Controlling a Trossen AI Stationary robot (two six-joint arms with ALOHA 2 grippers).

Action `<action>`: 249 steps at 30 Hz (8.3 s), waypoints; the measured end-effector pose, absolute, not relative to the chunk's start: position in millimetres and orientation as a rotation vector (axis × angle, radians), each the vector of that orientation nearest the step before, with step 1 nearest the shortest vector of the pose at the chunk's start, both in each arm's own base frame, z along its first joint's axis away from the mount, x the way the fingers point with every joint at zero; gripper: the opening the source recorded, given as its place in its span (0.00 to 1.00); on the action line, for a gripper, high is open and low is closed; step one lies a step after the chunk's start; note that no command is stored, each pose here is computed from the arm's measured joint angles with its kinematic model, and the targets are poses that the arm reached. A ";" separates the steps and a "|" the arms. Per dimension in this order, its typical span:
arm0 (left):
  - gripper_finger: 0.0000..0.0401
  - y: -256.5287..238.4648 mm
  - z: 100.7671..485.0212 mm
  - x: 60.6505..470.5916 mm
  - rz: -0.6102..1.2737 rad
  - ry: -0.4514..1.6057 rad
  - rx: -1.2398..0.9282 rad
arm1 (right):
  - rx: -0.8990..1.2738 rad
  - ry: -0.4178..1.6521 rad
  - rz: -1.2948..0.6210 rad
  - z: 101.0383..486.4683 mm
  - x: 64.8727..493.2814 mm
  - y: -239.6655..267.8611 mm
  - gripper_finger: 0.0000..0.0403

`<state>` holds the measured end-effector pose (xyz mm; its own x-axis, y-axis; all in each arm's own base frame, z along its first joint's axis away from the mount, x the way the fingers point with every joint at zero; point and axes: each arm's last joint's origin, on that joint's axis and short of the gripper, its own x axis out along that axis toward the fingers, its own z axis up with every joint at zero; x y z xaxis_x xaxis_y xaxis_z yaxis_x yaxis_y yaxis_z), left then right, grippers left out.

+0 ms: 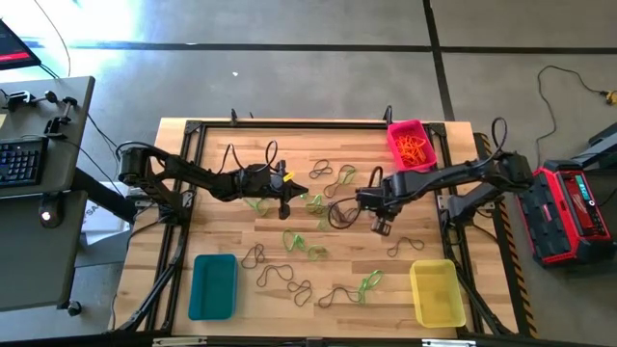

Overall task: Sort rubber bands into baskets
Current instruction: Put the purple rubber band into the yellow bin

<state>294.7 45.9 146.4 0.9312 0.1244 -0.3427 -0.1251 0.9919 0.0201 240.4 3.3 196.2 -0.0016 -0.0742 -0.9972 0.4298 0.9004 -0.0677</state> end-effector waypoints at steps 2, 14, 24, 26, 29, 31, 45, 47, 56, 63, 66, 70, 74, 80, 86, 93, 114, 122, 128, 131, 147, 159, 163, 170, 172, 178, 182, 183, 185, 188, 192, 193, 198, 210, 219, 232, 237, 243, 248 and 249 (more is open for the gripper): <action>0.00 45.9 146.6 294.7 0.128 0.349 -0.002 | 0.376 1.528 -0.530 186.3 234.2 -4.1 0.13; 0.00 45.9 146.6 294.7 0.127 0.350 0.005 | 0.652 1.253 -0.813 134.6 218.5 -52.1 0.29; 0.00 45.9 146.3 294.6 0.127 0.352 0.000 | 0.605 1.236 -0.822 134.1 219.0 -56.5 0.15; 0.00 45.9 146.3 294.6 0.127 0.352 -0.001 | 0.579 1.238 -0.812 134.0 219.3 -56.9 0.08; 0.00 45.9 146.3 294.6 0.127 0.353 -0.001 | 0.545 1.244 -0.792 134.8 219.6 -56.6 0.01; 0.00 45.9 146.2 294.6 0.127 0.353 -0.001 | 0.534 1.250 -0.776 138.9 221.6 -56.1 0.02; 0.00 45.8 146.0 294.5 0.128 0.355 -0.004 | 0.498 1.208 -0.687 214.0 239.9 1.6 0.00; 0.00 45.8 146.0 294.5 0.128 0.355 -0.004 | 0.512 1.201 -0.731 209.5 237.6 2.5 0.02; 0.00 45.8 145.9 294.5 0.126 0.357 0.004 | 0.661 1.230 -0.950 167.5 213.0 -20.4 0.25; 0.00 45.8 145.9 294.5 0.127 0.357 -0.002 | 0.781 1.190 -0.934 142.2 203.3 -42.9 0.29; 0.00 45.8 145.9 294.5 0.127 0.357 -0.002 | 0.794 1.168 -0.927 137.7 201.6 -48.6 0.27; 0.00 45.8 145.9 294.5 0.127 0.357 -0.002 | 0.801 1.148 -0.919 133.9 199.9 -51.5 0.21; 0.00 45.8 145.8 294.4 0.128 0.357 -0.005 | 0.786 1.140 -0.891 132.9 200.8 -51.8 0.14; 0.00 45.7 145.4 294.3 0.129 0.361 -0.013 | 0.737 1.183 -0.775 135.3 203.6 -51.3 0.01; 0.00 45.5 143.1 293.4 0.129 0.386 -0.034 | 0.685 1.196 -0.694 168.1 213.4 -44.7 0.00; 0.00 45.5 143.3 293.5 0.128 0.383 -0.033 | 0.590 1.227 -0.656 232.2 213.4 -12.6 0.00; 0.00 45.5 143.3 293.5 0.128 0.383 -0.031 | 0.747 1.436 -0.689 319.9 127.0 134.8 0.00; 0.00 45.5 143.3 293.5 0.128 0.383 -0.032 | 0.924 1.442 -0.786 319.2 90.3 169.4 0.00; 0.00 45.5 143.4 293.5 0.128 0.383 -0.032 | 0.874 1.440 -0.830 307.7 82.1 189.2 0.00; 0.00 45.5 143.4 293.5 0.128 0.383 -0.032 | 0.839 1.437 -0.848 298.8 86.7 198.9 0.00; 0.00 45.5 143.3 293.5 0.128 0.383 -0.032 | 0.631 1.434 -0.952 252.4 104.1 233.5 0.00; 0.00 45.6 143.3 293.5 0.126 0.384 -0.021 | 0.486 1.459 -0.927 246.5 124.8 222.8 0.00; 0.00 45.6 143.4 293.5 0.126 0.384 -0.017 | 0.447 1.484 -0.904 246.8 130.6 218.2 0.02; 0.00 45.6 143.4 293.5 0.127 0.383 -0.022 | 0.401 1.514 -0.880 247.2 137.5 212.1 0.18; 0.00 45.6 143.4 293.5 0.126 0.383 -0.015 | 0.386 1.517 -0.902 247.9 138.0 209.3 0.23; 0.00 45.6 143.4 293.5 0.127 0.383 -0.017 | 0.344 1.532 -0.898 248.7 142.7 203.3 0.31; 0.00 45.7 143.5 293.5 0.129 0.384 -0.012 | 0.338 1.483 -0.905 248.6 152.6 196.3 0.31; 0.00 45.7 143.5 293.5 0.129 0.383 -0.013 | 0.337 1.471 -0.899 248.5 155.4 194.7 0.30; 0.00 45.7 143.4 293.5 0.129 0.384 -0.013 | 0.326 1.444 -0.878 248.2 161.3 191.7 0.27; 0.00 45.7 143.5 293.5 0.129 0.383 -0.011 | 0.306 1.414 -0.854 249.2 170.8 184.0 0.20; 0.00 45.7 143.5 293.5 0.128 0.384 -0.005 | 0.257 1.384 -0.804 256.1 182.6 166.8 0.06; 0.00 45.7 143.5 293.5 0.127 0.384 -0.005 | 0.244 1.378 -0.786 258.5 185.2 162.0 0.03; 0.00 44.9 143.5 293.6 0.124 0.384 -0.004 | 0.205 1.349 -0.695 271.4 194.2 139.9 0.01; 0.00 44.7 143.5 293.7 0.122 0.385 0.003 | 0.268 1.297 -0.419 220.4 184.2 97.3 0.00; 0.00 44.8 143.5 293.7 0.124 0.384 -0.004 | 0.322 1.332 -0.425 191.7 146.5 75.5 0.01; 0.00 44.8 143.5 293.7 0.128 0.383 -0.023 | 0.302 1.421 -0.384 154.9 149.2 72.5 0.29; 0.00 44.8 143.5 293.7 0.127 0.384 -0.022 | 0.333 1.424 -0.339 144.1 148.7 70.1 0.27; 0.00 44.8 143.5 293.7 0.127 0.384 -0.022 | 0.344 1.445 -0.344 134.6 144.2 63.8 0.20; 0.00 44.8 143.5 293.7 0.127 0.384 -0.022 | 0.358 1.471 -0.298 131.3 143.7 61.0 0.14; 0.00 44.9 143.4 293.6 0.128 0.384 -0.022 | 0.365 1.476 -0.287 131.9 144.6 60.7 0.11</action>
